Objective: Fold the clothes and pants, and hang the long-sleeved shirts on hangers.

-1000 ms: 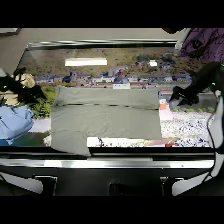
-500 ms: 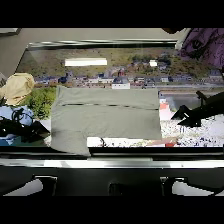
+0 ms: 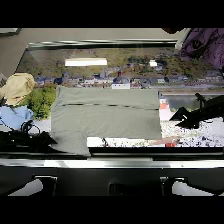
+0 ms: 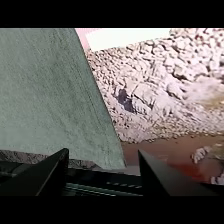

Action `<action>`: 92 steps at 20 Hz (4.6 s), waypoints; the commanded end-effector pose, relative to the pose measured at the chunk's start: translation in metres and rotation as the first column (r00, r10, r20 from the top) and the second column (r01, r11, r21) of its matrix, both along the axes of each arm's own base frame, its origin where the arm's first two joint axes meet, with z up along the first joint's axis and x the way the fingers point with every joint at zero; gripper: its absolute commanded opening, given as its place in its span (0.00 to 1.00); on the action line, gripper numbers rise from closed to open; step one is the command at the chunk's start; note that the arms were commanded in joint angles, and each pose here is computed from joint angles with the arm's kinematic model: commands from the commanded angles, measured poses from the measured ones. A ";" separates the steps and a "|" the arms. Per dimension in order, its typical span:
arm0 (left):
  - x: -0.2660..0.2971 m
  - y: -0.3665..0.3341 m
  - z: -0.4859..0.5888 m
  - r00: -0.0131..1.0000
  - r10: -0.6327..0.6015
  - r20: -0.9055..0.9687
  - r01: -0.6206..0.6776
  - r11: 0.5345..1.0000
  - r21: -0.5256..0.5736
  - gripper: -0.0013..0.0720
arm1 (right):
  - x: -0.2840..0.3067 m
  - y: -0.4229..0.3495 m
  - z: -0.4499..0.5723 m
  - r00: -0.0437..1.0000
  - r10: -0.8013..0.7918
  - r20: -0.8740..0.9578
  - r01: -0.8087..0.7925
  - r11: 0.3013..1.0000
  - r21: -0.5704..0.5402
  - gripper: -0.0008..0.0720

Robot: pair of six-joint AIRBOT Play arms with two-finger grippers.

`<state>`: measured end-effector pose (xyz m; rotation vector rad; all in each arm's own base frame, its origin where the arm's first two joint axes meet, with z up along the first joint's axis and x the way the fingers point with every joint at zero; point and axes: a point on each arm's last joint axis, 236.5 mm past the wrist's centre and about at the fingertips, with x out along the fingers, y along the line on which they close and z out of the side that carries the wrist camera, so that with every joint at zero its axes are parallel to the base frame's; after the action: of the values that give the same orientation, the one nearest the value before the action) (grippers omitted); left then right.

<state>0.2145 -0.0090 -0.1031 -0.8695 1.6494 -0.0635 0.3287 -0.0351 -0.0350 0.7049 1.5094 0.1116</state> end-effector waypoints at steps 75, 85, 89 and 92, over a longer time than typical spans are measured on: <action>0.337 0.032 0.147 0.845 -0.031 0.534 -0.107 0.968 0.227 0.57 | 0.152 0.016 -0.057 0.996 -0.067 0.054 0.061 0.994 0.095 0.70; 0.343 -0.061 0.146 0.813 -0.157 0.560 0.031 0.973 0.228 0.04 | 0.147 0.058 -0.014 0.996 0.039 0.084 -0.041 0.999 0.014 0.06; 0.334 -0.168 0.103 0.831 -0.221 0.511 0.145 0.972 0.185 0.04 | 0.132 0.028 0.062 0.993 0.024 0.119 -0.005 0.988 -0.154 0.06; 0.307 -0.274 0.074 0.831 -0.260 0.492 0.258 0.963 0.074 0.04 | 0.125 0.011 0.117 0.986 0.004 0.166 0.037 0.970 -0.240 0.06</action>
<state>0.5431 -0.1984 -0.0066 -0.5187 1.2102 -0.3411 0.4683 -0.0046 0.0358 0.5513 1.3596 0.0788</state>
